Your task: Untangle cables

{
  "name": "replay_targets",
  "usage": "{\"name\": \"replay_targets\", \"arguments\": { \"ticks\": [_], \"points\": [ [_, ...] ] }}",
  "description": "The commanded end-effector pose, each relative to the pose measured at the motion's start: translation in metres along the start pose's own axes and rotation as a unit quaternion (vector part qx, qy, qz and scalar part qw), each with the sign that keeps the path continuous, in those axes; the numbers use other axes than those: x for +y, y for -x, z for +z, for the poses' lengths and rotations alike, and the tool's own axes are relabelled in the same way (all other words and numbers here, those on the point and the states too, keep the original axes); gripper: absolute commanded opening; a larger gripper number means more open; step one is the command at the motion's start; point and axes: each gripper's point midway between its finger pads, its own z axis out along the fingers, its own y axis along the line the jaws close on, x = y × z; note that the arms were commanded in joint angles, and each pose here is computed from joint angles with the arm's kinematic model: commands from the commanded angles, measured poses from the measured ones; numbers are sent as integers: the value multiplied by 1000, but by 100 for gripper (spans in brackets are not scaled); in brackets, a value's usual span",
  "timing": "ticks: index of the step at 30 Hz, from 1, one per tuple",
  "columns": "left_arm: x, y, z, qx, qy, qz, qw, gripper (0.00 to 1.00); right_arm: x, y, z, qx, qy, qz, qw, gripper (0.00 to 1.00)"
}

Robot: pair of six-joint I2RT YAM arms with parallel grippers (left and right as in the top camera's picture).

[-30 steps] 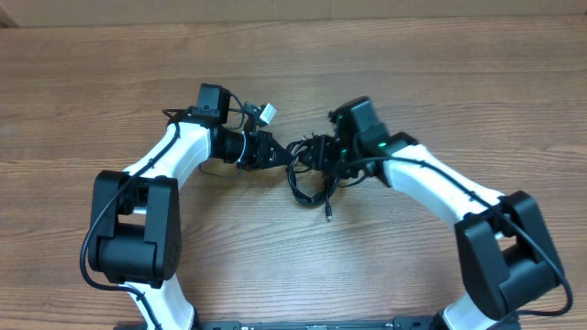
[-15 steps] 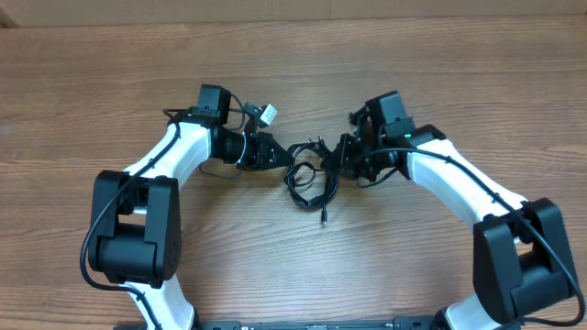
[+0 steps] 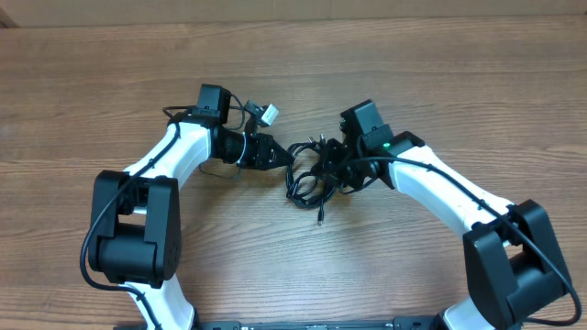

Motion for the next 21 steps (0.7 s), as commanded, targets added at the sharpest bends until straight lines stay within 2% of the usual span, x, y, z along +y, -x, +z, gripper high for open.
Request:
{"name": "replay_targets", "arguments": {
  "ticks": [1, 6, 10, 16, 21],
  "points": [
    [3, -3, 3, 4, 0, 9, 1000, 4, 4, 11, -7, -51, -16, 28, 998, 15],
    [2, -3, 4, 3, 0, 12, 1000, 4, -11, 11, -1, -81, -41, 151, 984, 19],
    [2, -3, 5, 5, -1, 13, 1000, 4, -19, 8, 4, -102, -50, 215, 970, 19],
    [1, -3, 5, 4, -1, 14, 1000, 4, 6, 14, 10, -122, 2, 216, 969, 20],
    [1, -3, 5, 4, -1, 14, 1000, 4, 10, 18, 11, -150, 8, 237, 960, 34]
  ]
}}
